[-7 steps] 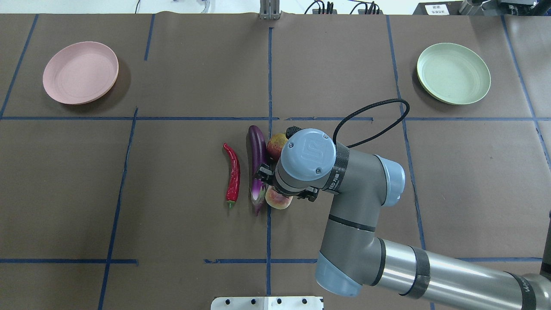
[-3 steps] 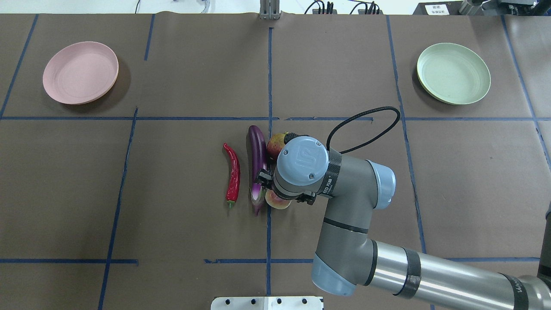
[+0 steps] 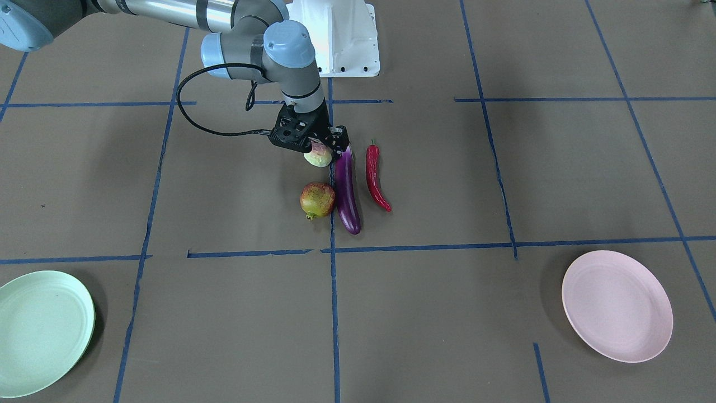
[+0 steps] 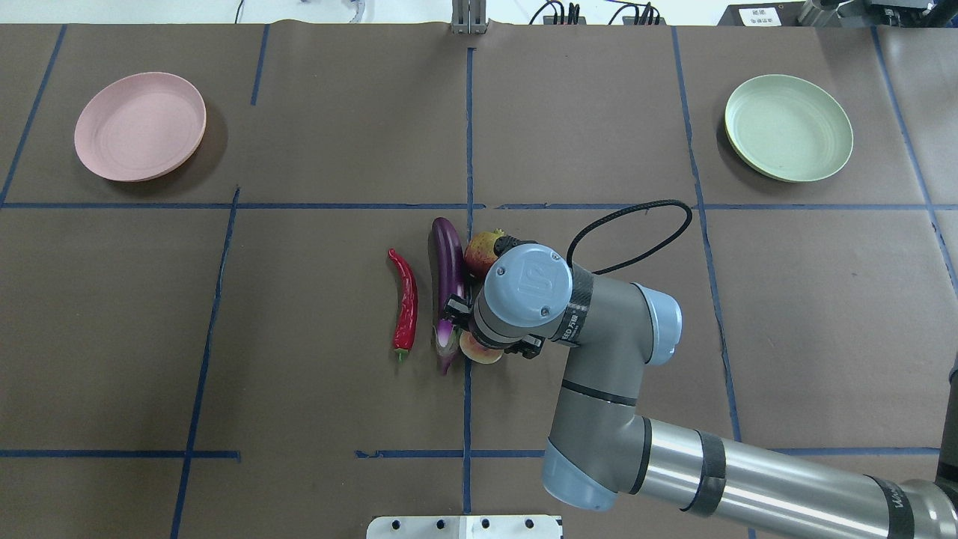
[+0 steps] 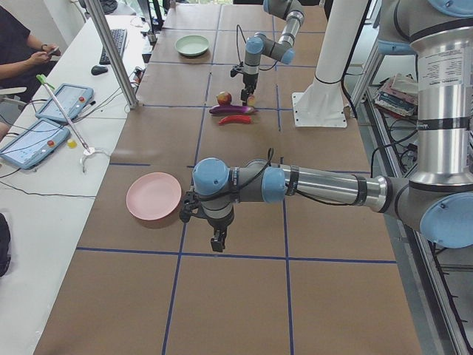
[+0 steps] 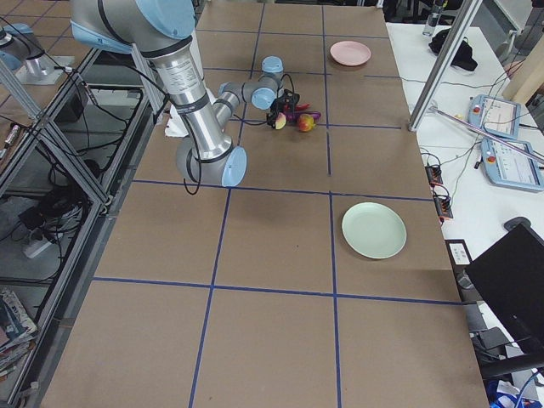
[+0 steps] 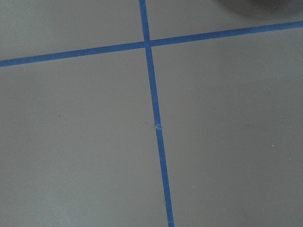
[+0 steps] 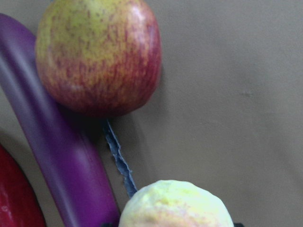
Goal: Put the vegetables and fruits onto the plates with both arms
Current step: 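Close the right gripper on the pink-yellow fruit and lift it, then carry the fruit to the green plate with right gripper while left arm reaches in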
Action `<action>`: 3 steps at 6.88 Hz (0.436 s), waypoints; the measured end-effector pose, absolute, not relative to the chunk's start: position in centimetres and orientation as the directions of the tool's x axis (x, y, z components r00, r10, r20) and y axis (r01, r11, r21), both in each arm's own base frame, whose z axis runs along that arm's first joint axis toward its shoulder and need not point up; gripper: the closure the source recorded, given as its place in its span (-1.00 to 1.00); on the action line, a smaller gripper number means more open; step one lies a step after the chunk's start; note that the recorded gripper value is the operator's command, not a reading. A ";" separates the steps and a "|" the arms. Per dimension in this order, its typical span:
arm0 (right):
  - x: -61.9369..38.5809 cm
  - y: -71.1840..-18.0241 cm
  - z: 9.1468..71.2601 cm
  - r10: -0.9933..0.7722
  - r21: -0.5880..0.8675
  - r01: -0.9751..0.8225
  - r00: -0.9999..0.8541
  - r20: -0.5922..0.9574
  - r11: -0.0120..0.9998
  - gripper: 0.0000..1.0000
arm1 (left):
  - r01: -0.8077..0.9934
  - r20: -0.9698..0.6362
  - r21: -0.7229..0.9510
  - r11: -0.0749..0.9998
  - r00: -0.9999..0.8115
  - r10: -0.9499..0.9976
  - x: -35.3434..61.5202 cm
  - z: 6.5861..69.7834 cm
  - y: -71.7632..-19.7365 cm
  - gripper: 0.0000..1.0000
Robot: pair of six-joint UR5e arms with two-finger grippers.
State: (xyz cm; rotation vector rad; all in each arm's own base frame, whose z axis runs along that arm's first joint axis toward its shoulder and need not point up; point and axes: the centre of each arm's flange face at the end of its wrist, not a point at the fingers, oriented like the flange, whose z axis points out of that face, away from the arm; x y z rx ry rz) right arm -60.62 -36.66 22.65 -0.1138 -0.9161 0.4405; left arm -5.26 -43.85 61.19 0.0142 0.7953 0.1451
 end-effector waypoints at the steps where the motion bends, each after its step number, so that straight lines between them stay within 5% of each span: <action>1: -58.7 -36.7 22.4 0.428 -0.292 -0.327 0.508 0.748 0.899 1.00 | -0.125 -0.710 0.068 0.990 0.691 0.136 -5.3 61.2 -43.8 -1.00; 3: -50.5 -36.9 22.9 0.408 -0.269 -0.329 0.494 0.768 0.905 1.00 | -0.125 -0.710 0.069 0.990 0.691 0.137 -5.2 61.1 -43.9 -1.00</action>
